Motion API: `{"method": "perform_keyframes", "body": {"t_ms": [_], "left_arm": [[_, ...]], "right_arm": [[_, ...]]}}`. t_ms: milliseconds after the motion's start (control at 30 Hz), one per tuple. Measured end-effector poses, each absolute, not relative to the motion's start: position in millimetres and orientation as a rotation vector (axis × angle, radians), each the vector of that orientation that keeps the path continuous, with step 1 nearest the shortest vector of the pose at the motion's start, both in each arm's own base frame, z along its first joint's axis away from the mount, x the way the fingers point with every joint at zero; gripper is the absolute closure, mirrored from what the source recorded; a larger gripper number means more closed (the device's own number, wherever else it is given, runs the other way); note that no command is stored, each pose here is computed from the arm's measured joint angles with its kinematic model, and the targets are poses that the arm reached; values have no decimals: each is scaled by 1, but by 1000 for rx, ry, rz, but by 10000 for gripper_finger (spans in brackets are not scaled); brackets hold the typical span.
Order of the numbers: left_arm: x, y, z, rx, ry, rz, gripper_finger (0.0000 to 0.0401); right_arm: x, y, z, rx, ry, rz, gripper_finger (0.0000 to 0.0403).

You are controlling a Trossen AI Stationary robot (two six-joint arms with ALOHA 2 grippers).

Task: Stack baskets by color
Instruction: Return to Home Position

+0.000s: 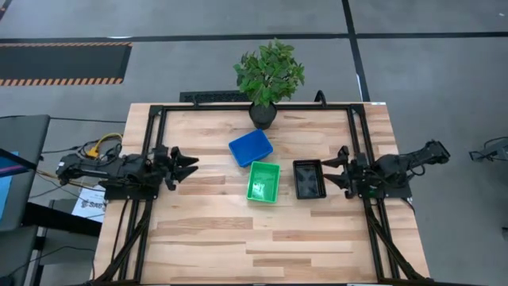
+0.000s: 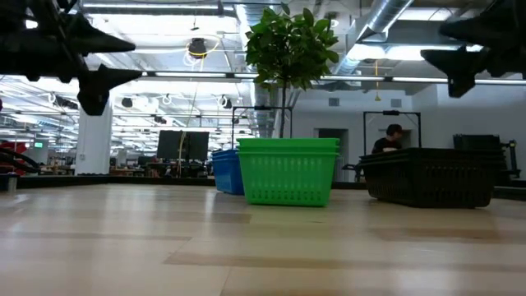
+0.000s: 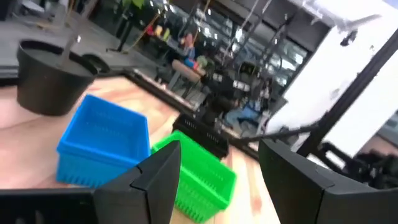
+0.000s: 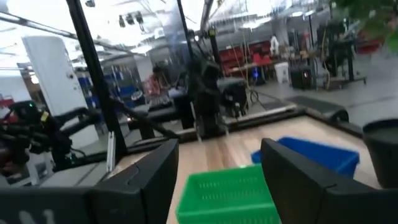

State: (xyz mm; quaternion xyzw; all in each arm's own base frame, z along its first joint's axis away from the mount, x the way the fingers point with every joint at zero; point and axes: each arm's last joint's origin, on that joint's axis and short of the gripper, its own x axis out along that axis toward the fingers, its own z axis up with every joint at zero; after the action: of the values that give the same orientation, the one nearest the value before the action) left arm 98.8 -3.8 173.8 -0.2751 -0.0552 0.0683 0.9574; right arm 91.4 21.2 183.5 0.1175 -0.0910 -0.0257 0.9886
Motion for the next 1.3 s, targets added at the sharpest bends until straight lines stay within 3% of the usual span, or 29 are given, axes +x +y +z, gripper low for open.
{"method": "perform_keyframes", "body": {"t_ms": [433, 733, 1300], "left_arm": [[99, -4, 170, -586, -82, 152, 198], [99, -7, 170, -322, -43, 104, 198], [99, -13, 169, -295, -21, 0, 198]], "right_arm": [[94, 16, 173, 208, -89, -120, 154], [94, 15, 172, 199, -81, -136, 154], [95, 15, 172, 199, -78, -136, 154]]}}
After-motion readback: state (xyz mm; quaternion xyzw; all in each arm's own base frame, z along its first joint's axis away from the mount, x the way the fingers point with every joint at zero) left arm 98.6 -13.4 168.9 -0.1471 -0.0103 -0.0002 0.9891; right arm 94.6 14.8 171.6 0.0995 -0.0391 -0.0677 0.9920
